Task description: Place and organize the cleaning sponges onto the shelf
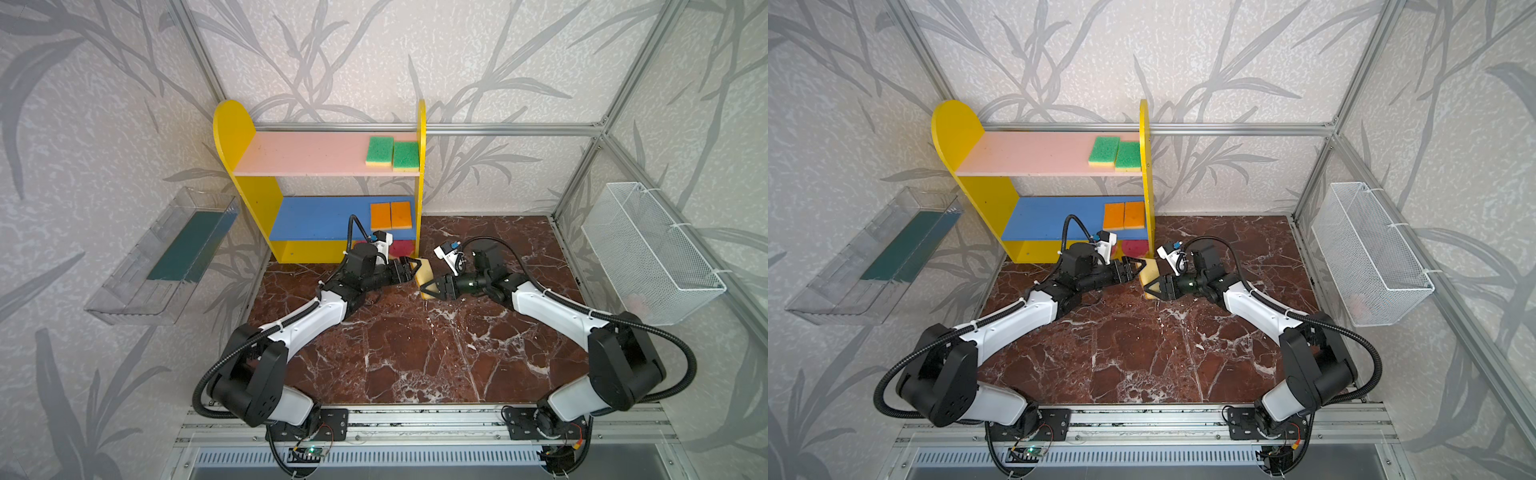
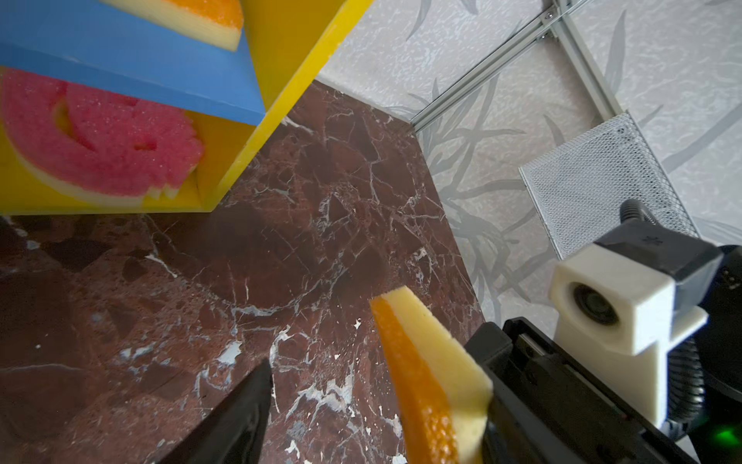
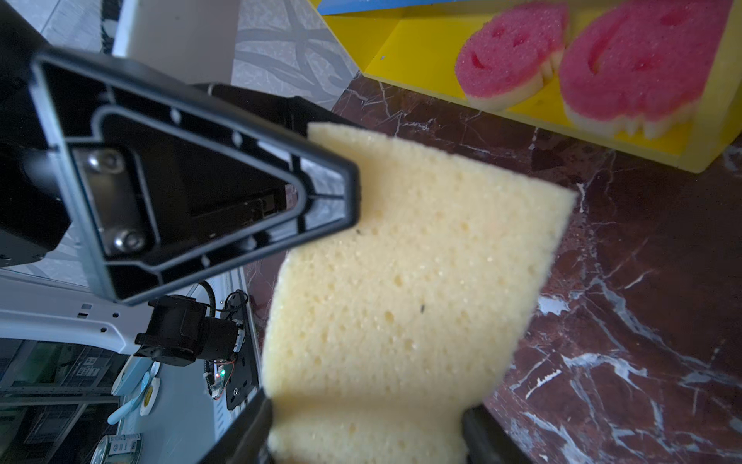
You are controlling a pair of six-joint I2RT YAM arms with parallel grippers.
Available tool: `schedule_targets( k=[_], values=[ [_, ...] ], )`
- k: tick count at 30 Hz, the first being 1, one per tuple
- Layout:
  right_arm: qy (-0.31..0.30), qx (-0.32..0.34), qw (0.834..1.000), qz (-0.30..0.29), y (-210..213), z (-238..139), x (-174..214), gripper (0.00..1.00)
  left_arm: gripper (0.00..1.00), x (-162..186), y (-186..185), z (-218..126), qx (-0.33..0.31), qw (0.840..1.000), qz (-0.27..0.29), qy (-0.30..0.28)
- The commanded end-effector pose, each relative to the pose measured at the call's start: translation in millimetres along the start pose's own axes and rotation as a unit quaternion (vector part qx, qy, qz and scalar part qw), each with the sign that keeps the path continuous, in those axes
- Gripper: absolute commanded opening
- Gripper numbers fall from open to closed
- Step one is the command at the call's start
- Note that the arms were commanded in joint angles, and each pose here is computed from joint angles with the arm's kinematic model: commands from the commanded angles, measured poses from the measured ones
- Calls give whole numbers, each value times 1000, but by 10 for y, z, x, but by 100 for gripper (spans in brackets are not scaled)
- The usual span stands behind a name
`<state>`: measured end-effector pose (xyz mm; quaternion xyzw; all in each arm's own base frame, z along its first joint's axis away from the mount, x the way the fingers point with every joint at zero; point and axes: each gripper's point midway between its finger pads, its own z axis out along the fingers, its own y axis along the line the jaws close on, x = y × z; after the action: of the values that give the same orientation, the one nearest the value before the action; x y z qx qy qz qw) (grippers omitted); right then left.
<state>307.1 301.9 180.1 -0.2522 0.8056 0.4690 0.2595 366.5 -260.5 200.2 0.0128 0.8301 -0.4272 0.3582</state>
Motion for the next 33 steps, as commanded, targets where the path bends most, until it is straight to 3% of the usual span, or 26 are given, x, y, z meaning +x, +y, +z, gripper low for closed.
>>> schedule_targets(
  k=[1, 3, 8, 12, 16, 18, 23, 28, 33],
  values=[
    [-14, -25, 999, -39, 133, 42, -174, 60, 77, 4, 30, 77, -11, 1000, 1, 10],
    [-14, -28, 999, -40, 131, 57, -181, 60, 72, 5, 58, 114, -14, 1000, -1, 10],
    [-9, -24, 999, -35, 52, 106, -128, 61, 46, 4, 78, 175, -10, 1000, -10, 8],
    [-6, -25, 999, -23, -19, 172, -85, 62, 35, 19, 97, 162, -15, 1000, -13, 7],
    [-7, -22, 1000, -10, -80, 218, -69, 77, 33, 36, 148, 67, -42, 999, -7, 10],
    [-10, -23, 1000, -3, -106, 240, -50, 100, 33, 44, 175, 12, -59, 998, 2, 15],
    [-12, -3, 1000, 27, -251, 286, 43, 99, 32, 165, 372, -148, -128, 991, 15, 47],
    [-25, 30, 996, 75, -432, 230, 100, 99, 32, 323, 692, -445, -234, 968, 28, 83],
    [-35, 78, 991, 107, -649, 94, 108, 99, 31, 430, 801, -659, -280, 953, 32, 109]
  ],
)
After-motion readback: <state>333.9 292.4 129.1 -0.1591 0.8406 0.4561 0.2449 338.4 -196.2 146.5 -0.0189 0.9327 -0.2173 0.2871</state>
